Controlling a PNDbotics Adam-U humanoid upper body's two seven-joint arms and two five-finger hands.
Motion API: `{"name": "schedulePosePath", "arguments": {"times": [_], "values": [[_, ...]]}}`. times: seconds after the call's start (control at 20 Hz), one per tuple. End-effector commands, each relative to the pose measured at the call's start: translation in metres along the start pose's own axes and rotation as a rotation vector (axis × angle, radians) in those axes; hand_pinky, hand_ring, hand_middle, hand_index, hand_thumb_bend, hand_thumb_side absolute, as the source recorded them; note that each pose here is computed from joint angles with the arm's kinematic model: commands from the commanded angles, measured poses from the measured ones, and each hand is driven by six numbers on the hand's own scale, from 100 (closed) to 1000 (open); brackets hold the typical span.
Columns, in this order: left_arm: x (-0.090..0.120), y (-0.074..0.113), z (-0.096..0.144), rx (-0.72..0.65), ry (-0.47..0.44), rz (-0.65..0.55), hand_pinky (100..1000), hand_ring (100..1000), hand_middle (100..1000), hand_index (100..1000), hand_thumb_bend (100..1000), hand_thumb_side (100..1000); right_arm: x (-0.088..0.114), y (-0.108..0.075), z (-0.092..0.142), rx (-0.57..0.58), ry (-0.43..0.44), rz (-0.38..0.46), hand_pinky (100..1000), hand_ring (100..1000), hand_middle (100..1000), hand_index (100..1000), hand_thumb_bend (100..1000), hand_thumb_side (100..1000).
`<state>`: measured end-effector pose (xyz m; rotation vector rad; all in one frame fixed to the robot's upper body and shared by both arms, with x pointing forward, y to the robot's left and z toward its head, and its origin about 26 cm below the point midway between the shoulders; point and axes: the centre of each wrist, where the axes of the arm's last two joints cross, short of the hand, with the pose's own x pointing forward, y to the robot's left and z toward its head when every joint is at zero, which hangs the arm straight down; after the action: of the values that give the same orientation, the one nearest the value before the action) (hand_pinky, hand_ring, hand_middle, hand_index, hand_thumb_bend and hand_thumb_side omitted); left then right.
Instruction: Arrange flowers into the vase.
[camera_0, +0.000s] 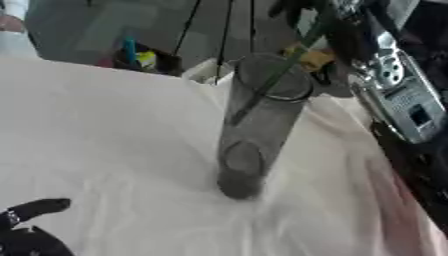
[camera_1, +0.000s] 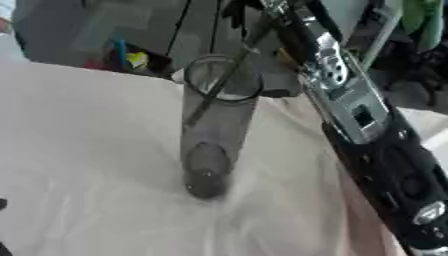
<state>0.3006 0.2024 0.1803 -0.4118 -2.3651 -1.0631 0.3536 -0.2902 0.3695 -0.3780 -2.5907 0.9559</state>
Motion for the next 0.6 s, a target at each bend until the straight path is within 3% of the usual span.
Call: {"name": "schedulePosePath", "arguments": {"times": [0.05, 0.6], "values": [[0.0052, 0.0019, -0.0023, -0.006, -0.021, -0.012, 417, 613, 883, 762, 100, 1000, 0.011, -0.0161, -0.0018, 0.041, -0.014, 0.075, 625, 1000, 372, 434, 100, 1000], [0.0052, 0.0015, -0.0027, -0.013, -0.02, -0.01, 417, 614, 885, 762, 100, 1000, 0.0116, -0.0175, 0.0003, 0.194, 0.0, 0.146, 679, 1000, 467, 569, 100, 1000]]}}
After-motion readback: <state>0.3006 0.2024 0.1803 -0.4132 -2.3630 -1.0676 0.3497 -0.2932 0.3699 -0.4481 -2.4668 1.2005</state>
